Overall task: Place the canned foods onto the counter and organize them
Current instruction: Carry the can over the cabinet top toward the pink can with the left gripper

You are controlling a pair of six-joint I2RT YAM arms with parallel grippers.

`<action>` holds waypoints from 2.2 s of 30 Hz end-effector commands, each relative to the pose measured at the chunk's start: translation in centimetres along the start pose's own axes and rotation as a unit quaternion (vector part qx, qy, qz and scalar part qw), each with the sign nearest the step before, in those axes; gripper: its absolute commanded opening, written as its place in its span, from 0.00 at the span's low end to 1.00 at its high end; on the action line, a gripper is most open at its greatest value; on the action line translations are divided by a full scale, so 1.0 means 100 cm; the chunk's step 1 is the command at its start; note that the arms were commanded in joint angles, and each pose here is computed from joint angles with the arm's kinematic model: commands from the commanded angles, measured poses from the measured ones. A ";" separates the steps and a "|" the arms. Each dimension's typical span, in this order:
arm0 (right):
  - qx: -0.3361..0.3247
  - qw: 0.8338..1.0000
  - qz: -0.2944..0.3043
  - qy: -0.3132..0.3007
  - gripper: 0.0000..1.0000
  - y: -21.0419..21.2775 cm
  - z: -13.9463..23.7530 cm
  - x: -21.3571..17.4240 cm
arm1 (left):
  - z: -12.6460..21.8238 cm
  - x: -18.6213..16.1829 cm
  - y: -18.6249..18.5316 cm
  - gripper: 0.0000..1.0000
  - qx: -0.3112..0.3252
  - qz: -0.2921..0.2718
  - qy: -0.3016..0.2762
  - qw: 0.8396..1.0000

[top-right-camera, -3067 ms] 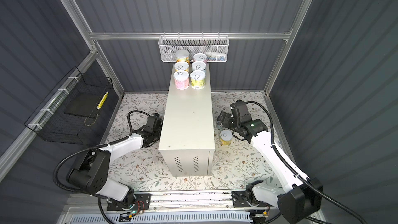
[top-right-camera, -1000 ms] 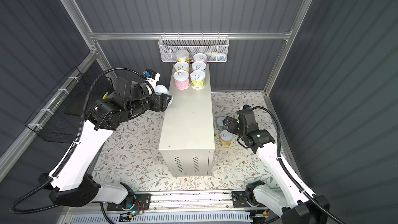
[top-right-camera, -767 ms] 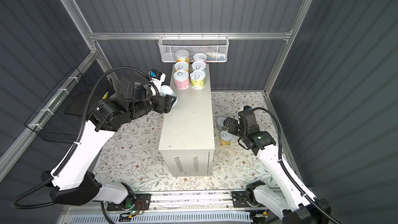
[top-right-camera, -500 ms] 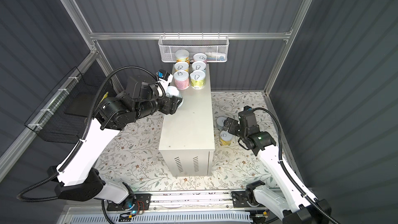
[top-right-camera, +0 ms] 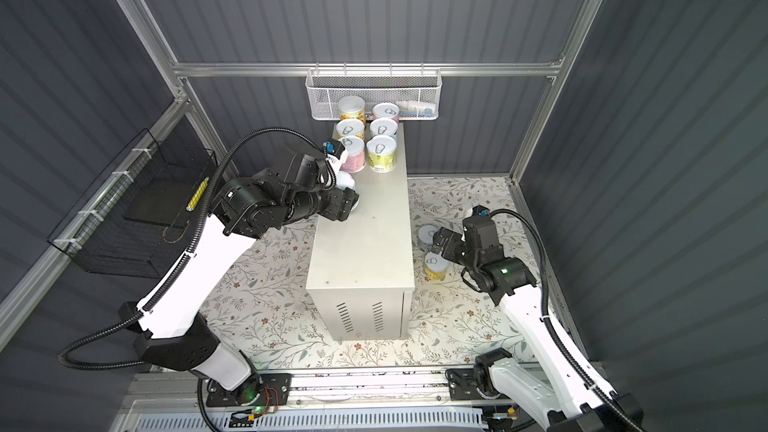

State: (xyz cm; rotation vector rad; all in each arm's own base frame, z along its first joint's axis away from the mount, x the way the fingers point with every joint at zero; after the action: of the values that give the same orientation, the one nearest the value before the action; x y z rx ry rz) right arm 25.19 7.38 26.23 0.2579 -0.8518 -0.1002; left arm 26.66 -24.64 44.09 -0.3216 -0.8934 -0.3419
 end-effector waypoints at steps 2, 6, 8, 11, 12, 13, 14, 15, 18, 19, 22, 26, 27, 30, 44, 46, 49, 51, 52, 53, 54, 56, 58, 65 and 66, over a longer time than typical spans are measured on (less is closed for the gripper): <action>-0.002 1.000 0.001 0.005 0.99 -0.002 -0.003 -0.004 | 0.007 0.011 0.002 0.00 0.012 0.001 -0.030 0.999; -0.001 1.000 -0.001 0.013 0.99 -0.002 -0.007 -0.006 | 0.001 0.009 0.003 0.52 0.021 -0.003 -0.023 1.000; -0.001 1.000 -0.001 0.014 0.99 -0.002 -0.009 -0.007 | -0.001 0.009 0.003 0.68 0.024 -0.005 -0.021 0.999; -0.001 1.000 -0.001 0.012 0.99 -0.002 -0.009 -0.006 | -0.003 0.008 0.002 0.70 0.024 -0.008 -0.024 0.999; -0.001 1.000 -0.001 0.012 0.99 -0.002 -0.008 -0.005 | -0.003 0.009 0.002 0.71 0.023 -0.008 -0.026 0.999; -0.001 1.000 -0.001 0.011 0.99 -0.002 -0.008 -0.005 | -0.003 0.009 0.002 0.71 0.021 -0.010 -0.027 0.999; -0.002 1.000 -0.001 0.011 0.99 -0.002 -0.008 -0.004 | -0.004 0.010 0.002 0.71 0.021 -0.010 -0.028 0.999; -0.001 1.000 -0.001 0.010 0.99 -0.002 -0.008 -0.004 | -0.003 0.010 0.002 0.72 0.020 -0.011 -0.031 0.999; -0.001 1.000 -0.002 0.010 0.99 -0.002 -0.008 -0.004 | -0.004 0.011 0.001 0.75 0.019 -0.015 -0.031 0.999; -0.002 1.000 -0.002 0.011 0.99 -0.002 -0.008 -0.004 | -0.004 0.011 0.000 0.76 0.017 -0.016 -0.031 0.999; 0.000 1.000 -0.002 0.011 0.99 -0.001 -0.008 -0.004 | -0.006 0.010 -0.001 0.84 0.012 -0.019 -0.028 0.999; -0.002 1.000 -0.001 0.009 0.99 -0.002 -0.008 -0.003 | -0.007 0.012 -0.004 0.92 0.003 -0.022 -0.036 0.999; -0.002 1.000 -0.001 0.009 0.99 -0.002 -0.008 -0.003 | -0.008 0.013 -0.004 0.93 0.003 -0.021 -0.038 0.999; 0.001 1.000 -0.001 0.010 0.99 -0.001 -0.008 -0.002 | -0.004 0.014 -0.004 0.96 0.000 -0.019 -0.044 0.999; 0.007 1.000 -0.001 0.003 0.99 0.003 -0.003 0.006 | 0.024 -0.016 0.004 0.95 -0.045 -0.006 -0.045 0.998; 0.007 1.000 -0.003 0.004 0.99 0.003 -0.003 0.006 | 0.022 -0.021 0.004 0.92 -0.045 -0.002 -0.041 0.998; 0.010 1.000 -0.007 0.006 0.99 0.003 -0.003 0.005 | 0.018 -0.024 0.005 0.84 -0.046 -0.001 -0.039 0.998; 0.010 1.000 -0.007 0.005 0.99 0.003 -0.003 0.005 | 0.016 -0.024 0.004 0.78 -0.047 -0.001 -0.042 0.998; 0.010 1.000 -0.007 0.005 0.99 0.003 -0.002 0.004 | 0.015 -0.024 0.004 0.77 -0.047 0.000 -0.044 0.998; 0.010 1.000 -0.007 0.006 0.99 0.003 -0.002 0.003 | 0.014 -0.024 0.003 0.75 -0.047 -0.002 -0.046 0.998; 0.008 1.000 -0.007 0.005 0.99 0.002 -0.001 0.003 | 0.012 -0.023 0.004 0.74 -0.043 -0.001 -0.048 0.998; 0.006 1.000 -0.006 0.003 0.99 0.001 0.000 0.003 | 0.008 -0.022 0.005 0.71 -0.036 -0.003 -0.053 0.998; 0.002 1.000 -0.006 0.000 0.99 0.000 0.001 0.003 | 0.004 -0.021 0.005 0.68 -0.030 -0.005 -0.059 0.998; 0.000 1.000 -0.009 0.000 0.99 -0.001 -0.002 0.001 | -0.010 -0.015 0.007 0.66 0.002 -0.013 -0.067 0.998; -0.001 1.000 -0.008 0.001 0.99 -0.002 -0.003 0.000 | -0.013 -0.014 0.008 0.66 0.005 -0.014 -0.067 0.998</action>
State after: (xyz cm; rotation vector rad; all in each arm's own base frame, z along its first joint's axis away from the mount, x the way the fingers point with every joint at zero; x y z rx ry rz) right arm 25.43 7.51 25.80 0.2688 -0.8337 -0.1002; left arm 26.16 -23.92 41.98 -0.3606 -0.9982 -0.3453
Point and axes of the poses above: each gripper's point midway between its finger pads, its own z axis back along the fingers, its own y axis along the line the jaws close on, x = y × z, the point moved 6 cm from there along z, back along the fingers, and after that the axes turned 12 degrees about z, right-handed, at the moved point
